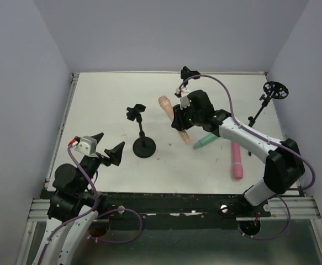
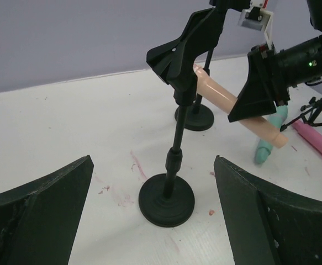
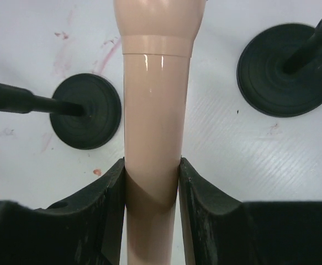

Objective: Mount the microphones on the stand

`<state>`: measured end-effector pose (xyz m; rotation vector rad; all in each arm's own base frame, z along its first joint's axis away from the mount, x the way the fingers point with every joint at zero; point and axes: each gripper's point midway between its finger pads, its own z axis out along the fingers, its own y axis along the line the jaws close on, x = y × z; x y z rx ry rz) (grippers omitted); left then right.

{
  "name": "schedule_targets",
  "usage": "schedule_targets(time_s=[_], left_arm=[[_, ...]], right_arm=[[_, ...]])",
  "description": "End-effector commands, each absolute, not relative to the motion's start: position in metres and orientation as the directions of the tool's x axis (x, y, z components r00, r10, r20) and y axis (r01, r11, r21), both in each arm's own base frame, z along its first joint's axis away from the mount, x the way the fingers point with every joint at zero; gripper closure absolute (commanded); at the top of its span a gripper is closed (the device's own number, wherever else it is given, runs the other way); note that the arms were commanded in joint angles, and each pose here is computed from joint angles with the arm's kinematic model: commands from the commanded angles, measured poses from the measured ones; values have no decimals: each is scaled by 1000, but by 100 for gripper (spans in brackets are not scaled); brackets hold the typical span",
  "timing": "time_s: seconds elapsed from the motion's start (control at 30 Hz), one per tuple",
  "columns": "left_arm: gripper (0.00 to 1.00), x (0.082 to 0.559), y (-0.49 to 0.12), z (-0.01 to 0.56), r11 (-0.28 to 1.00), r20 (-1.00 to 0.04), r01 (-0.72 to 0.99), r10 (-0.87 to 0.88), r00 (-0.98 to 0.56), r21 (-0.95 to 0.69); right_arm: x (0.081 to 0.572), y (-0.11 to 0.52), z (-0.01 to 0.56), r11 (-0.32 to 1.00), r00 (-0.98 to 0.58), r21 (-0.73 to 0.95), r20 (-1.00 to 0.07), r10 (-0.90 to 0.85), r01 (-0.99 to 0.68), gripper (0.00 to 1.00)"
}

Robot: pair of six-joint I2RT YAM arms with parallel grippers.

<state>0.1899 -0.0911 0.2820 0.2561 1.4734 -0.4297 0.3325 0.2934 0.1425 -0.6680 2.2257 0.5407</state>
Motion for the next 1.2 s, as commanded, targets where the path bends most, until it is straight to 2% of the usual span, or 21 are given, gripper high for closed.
schedule_targets(time_s=[0.0,0.1,0.2,0.4,0.57,0.8,0.97,1.17], left_arm=[[2,172,-111,304,822,-972,557,-209,109,-114],[2,157,-124,330,747,-944,645,-307,123,-159],[2,145,-136,360,665,-921,714,-383,76,-217],[2,126,-169,436,387,-831,855,-550,-87,-346],[2,139,-190,476,216,-760,870,-606,-236,-443],[2,170,-231,490,256,-757,852,-614,-222,-457],[2,191,-260,490,294,-752,835,-628,-198,-466],[9,215,-281,487,398,-780,795,-609,-145,-458]], right_arm=[[315,292,205,653,-517,230,-806,-287,-721,84],[317,275,252,616,-456,221,-853,-253,-756,86],[302,267,298,492,-337,164,-896,-287,-855,86],[262,272,359,283,-174,88,-939,-295,-955,87],[232,277,403,144,-121,88,-964,-238,-986,87],[202,283,430,-3,-173,176,-970,-169,-984,87],[194,285,426,-43,-224,234,-961,-160,-971,87],[184,283,425,-72,-229,242,-961,-153,-968,87]])
